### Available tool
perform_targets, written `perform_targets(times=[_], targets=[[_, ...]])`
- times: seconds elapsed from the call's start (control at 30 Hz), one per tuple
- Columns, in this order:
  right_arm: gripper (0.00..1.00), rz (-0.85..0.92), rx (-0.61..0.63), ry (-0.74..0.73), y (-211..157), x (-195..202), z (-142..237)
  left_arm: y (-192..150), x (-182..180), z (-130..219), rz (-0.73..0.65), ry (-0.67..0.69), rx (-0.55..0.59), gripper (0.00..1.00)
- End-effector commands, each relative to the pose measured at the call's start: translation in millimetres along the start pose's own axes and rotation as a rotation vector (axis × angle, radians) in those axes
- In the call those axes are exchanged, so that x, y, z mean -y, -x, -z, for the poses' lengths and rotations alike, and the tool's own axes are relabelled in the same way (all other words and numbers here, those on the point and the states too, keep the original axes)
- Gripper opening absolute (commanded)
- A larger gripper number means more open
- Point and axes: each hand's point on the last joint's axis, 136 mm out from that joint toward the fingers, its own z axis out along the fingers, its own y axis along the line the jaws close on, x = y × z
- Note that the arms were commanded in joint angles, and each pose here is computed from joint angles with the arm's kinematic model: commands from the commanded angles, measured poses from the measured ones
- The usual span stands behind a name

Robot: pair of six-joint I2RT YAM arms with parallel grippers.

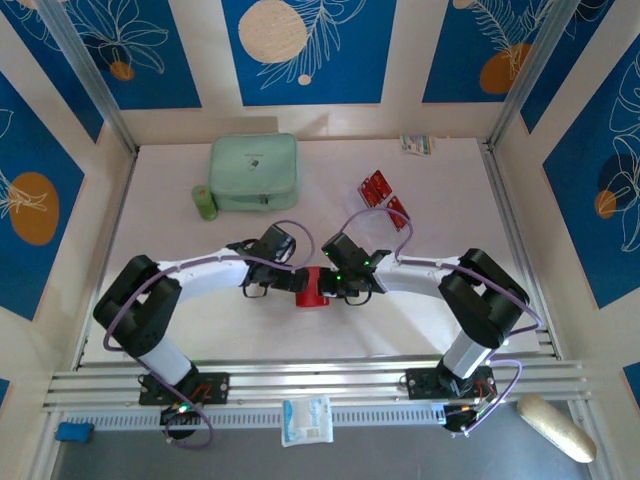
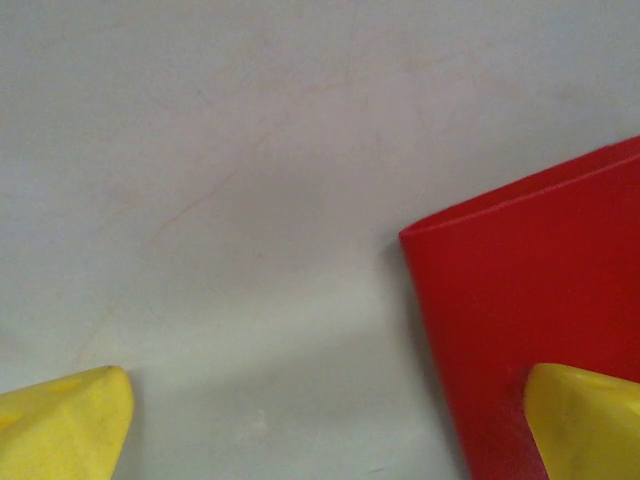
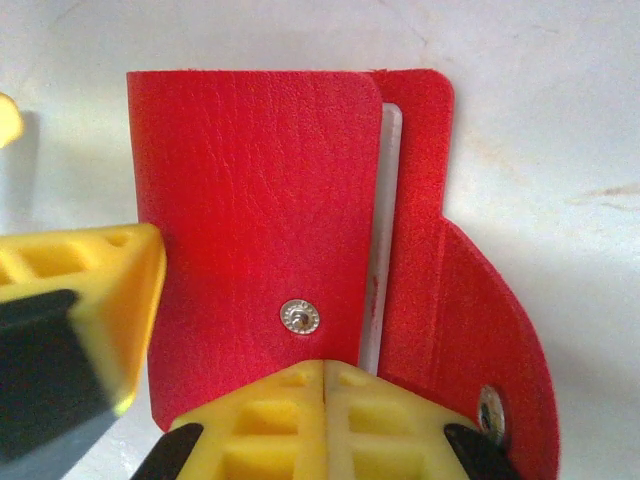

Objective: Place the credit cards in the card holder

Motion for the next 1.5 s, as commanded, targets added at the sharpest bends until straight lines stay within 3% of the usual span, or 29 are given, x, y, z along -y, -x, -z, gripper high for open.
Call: perform_targets(times=[0.0, 0.37, 0.53, 0.63, 1.47], targets=[[0.04, -0.018, -0.031, -0.002, -8.1, 4.1, 8.8, -13.3, -4.4, -6.8, -0.024, 0.037, -0.027, 1.0], [0.07, -0.038, 0.058, 0.026, 20.1, 5.3, 55.9, -26.0, -15.3, -11.3, -0.045, 0.127, -0.058, 1.0], [0.34, -0.052, 0.046, 0.014, 22.9, 16.7, 58.0, -27.3, -16.3, -11.1, -0.051, 0.138, -0.058, 1.0], [0.41, -0.047, 0.029, 0.003, 22.5, 19.1, 55.8, -26.9, -16.8, -11.3, -0.057, 0.143, -0.056, 1.0], [0.32, -0.032, -0.008, 0.004, 30.6, 10.3, 41.3, -30.1, -17.6, -13.2, -0.058, 0.147, -0.065, 1.0]])
